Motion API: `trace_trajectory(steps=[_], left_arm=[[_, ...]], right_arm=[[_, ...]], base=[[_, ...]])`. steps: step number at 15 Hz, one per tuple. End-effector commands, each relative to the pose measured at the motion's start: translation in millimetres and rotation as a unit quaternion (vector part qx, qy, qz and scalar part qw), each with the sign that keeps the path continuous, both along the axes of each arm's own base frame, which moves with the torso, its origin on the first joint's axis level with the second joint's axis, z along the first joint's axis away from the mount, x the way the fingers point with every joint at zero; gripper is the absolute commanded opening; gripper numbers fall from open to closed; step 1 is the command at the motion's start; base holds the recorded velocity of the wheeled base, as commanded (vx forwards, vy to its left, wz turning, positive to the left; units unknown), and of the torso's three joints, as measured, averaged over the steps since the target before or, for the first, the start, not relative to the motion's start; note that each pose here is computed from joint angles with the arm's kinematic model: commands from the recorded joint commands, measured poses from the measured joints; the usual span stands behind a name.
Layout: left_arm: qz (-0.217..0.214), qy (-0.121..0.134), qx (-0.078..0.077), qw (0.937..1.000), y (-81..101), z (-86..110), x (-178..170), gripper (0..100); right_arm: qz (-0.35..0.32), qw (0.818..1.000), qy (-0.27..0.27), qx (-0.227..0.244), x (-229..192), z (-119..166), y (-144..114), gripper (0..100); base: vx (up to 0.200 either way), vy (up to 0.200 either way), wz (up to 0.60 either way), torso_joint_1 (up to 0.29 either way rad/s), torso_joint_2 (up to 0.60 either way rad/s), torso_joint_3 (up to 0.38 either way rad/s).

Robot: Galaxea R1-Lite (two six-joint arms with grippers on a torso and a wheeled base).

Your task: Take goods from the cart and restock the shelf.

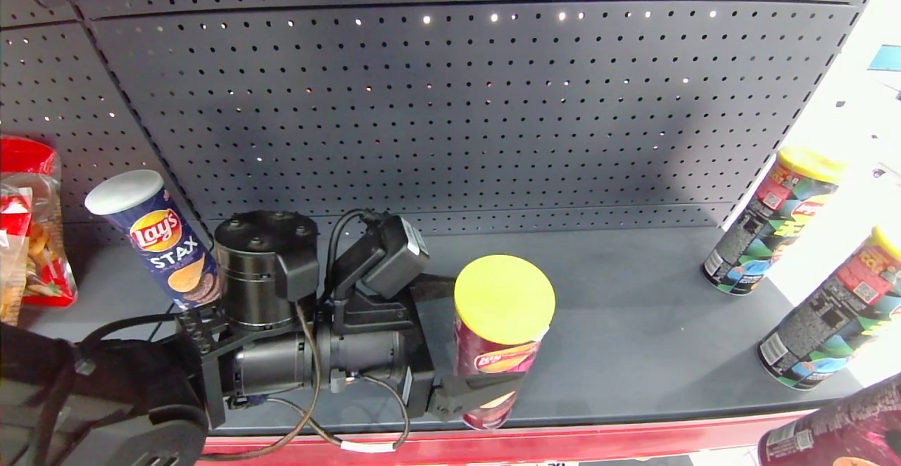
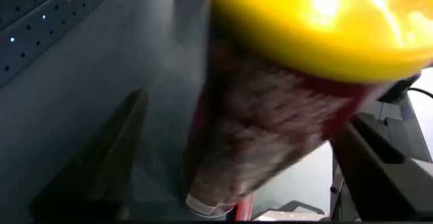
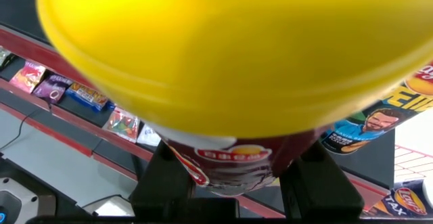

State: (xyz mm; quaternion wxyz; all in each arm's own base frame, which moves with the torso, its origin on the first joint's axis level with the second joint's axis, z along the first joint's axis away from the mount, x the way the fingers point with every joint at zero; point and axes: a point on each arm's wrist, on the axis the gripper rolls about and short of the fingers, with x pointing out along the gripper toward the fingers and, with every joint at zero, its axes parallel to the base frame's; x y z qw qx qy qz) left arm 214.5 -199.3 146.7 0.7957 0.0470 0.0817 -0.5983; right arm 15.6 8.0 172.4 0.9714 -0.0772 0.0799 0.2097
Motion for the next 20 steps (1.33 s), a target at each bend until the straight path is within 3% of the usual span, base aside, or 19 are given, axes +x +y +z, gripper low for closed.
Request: trace_trajectory(steps=[1,4,7,10,13,16,17,18,20], left_arm=[[0.001,-0.003,-0.003,1.0000,1.6,2.5,-1,100],[0.006,0.001,0.000,1.0000,14.2,2.2,-13,100],[0.037,0.012,0.010,0.9992,48.9,-3.0,-34,100],[0.069,0.011,0.010,0.9975,81.6,-4.5,-58,100],[0.110,0.002,0.014,0.9938,98.1,-7.6,-78,100],[0.178,-0.017,0.014,0.9837,105.4,-3.4,-84,100],[0.225,-0.024,0.022,0.9737,107.2,-2.9,-83,100],[0.249,-0.028,0.026,0.9678,108.4,-3.0,-83,100],[0.247,-0.022,0.033,0.9681,109.9,-4.9,-88,100]], right_arm=[[0.002,1.000,0.002,-0.001,2,2,0,0],[0.006,1.000,0.010,-0.001,15,18,3,0],[0.039,0.999,0.029,-0.008,40,41,11,0],[0.077,0.996,0.050,-0.015,71,61,27,0],[0.115,0.991,0.068,-0.028,108,73,50,0],[0.134,0.990,0.045,-0.023,162,74,84,0],[0.146,0.988,0.042,-0.025,180,71,102,0],[0.152,0.987,0.046,-0.030,187,68,115,0],[0.158,0.986,0.052,-0.033,198,66,132,0]], base=[[0.000,0.000,0.00,0.000,0.00,0.000],[0.000,0.000,0.00,0.000,0.00,0.000],[0.000,0.000,0.00,0.000,0.00,0.000],[0.000,0.000,0.00,0.000,0.00,0.000],[0.000,0.000,0.00,0.000,0.00,0.000],[0.000,0.000,0.00,0.000,0.00,0.000],[0.000,0.000,0.00,0.000,0.00,0.000],[0.000,0.000,0.00,0.000,0.00,0.000],[0.000,0.000,0.00,0.000,0.00,0.000]])
